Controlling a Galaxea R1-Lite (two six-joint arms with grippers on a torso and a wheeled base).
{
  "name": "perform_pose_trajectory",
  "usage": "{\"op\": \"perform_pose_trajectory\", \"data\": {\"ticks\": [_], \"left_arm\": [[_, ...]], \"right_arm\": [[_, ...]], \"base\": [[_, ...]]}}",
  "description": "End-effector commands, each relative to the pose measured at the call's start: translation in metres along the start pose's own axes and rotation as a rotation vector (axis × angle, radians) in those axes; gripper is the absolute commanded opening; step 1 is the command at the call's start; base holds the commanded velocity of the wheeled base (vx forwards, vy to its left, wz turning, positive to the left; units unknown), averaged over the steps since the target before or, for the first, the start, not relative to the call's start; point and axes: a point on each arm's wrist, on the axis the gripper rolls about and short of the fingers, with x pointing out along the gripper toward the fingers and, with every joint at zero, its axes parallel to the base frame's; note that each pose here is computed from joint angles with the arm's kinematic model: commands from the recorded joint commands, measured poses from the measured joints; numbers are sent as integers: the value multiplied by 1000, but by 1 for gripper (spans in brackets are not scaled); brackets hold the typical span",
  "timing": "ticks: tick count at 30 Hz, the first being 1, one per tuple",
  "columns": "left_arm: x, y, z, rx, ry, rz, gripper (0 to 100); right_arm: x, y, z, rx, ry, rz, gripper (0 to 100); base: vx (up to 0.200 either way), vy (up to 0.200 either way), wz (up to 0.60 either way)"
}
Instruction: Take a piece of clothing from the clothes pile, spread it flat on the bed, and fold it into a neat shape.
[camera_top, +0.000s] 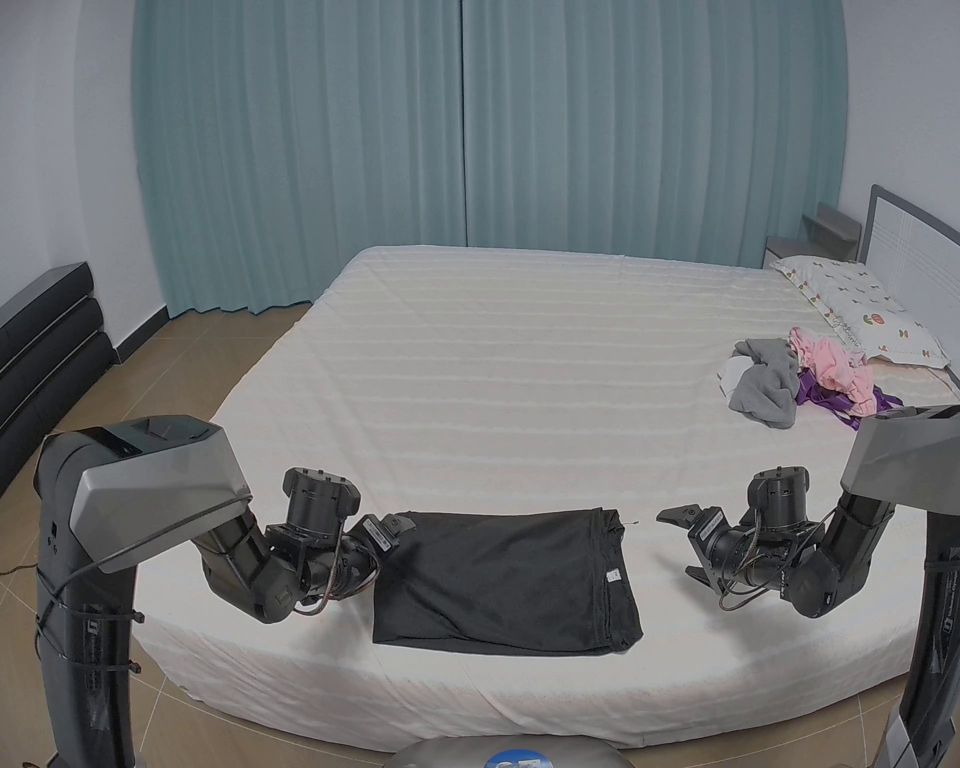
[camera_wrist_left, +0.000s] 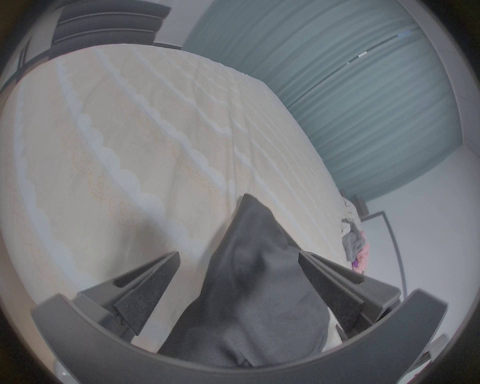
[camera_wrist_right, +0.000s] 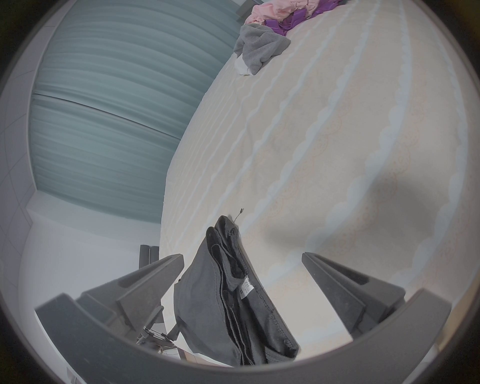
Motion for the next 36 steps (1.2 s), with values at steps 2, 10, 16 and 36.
{"op": "perform_pose_trajectory", "data": {"ticks": [2, 10, 16, 36], "left_arm": [[-19, -8, 31, -93, -77, -44, 100], [-86, -30, 73, -155, -221, -161, 100], [-143, -34, 69, -149, -269, -211, 100], [-389, 26, -3, 282, -847, -407, 100]], "right_arm": [[-7, 3, 9, 23, -33, 12, 100], [-87, 50, 16, -29, -124, 179, 100], [-159, 60, 7, -149, -244, 266, 100], [-338, -23, -68, -852, -707, 275, 100]], "base": [[0, 0, 0], [0, 0, 0], [0, 0, 0], [0, 0, 0]]}}
